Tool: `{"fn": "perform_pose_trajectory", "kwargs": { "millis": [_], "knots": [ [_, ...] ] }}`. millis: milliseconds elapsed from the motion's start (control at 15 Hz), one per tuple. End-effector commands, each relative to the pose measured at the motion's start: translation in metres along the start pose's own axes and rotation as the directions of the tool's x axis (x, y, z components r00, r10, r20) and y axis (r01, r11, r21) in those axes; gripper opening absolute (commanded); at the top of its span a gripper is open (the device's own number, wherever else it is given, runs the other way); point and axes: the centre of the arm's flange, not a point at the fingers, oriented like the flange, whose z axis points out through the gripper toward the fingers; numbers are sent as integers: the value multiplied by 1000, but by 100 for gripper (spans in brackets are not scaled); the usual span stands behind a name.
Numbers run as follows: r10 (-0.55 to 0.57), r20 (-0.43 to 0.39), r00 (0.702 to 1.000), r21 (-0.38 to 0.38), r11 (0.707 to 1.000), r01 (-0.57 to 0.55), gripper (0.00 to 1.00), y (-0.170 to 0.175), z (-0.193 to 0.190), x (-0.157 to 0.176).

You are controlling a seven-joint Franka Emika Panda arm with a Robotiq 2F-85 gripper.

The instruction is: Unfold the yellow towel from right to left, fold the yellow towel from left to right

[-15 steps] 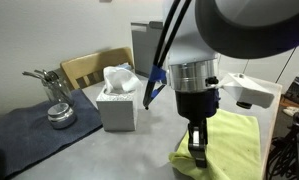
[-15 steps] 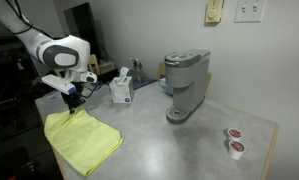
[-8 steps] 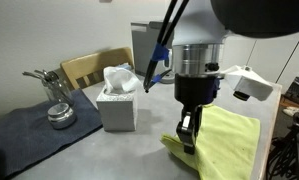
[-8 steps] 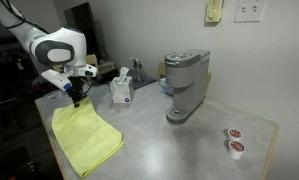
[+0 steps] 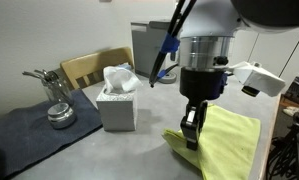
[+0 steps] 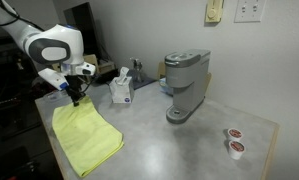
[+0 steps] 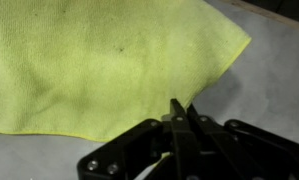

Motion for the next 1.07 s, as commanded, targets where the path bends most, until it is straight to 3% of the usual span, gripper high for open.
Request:
{"fn": "perform_pose_trajectory", "kwargs": {
  "millis": [0, 1000],
  "knots": [
    [2, -18, 1000, 6, 1000, -2, 1, 18, -8, -16],
    [-18, -46, 999, -22, 1000, 17, 1, 87, -39, -47]
  ]
}}
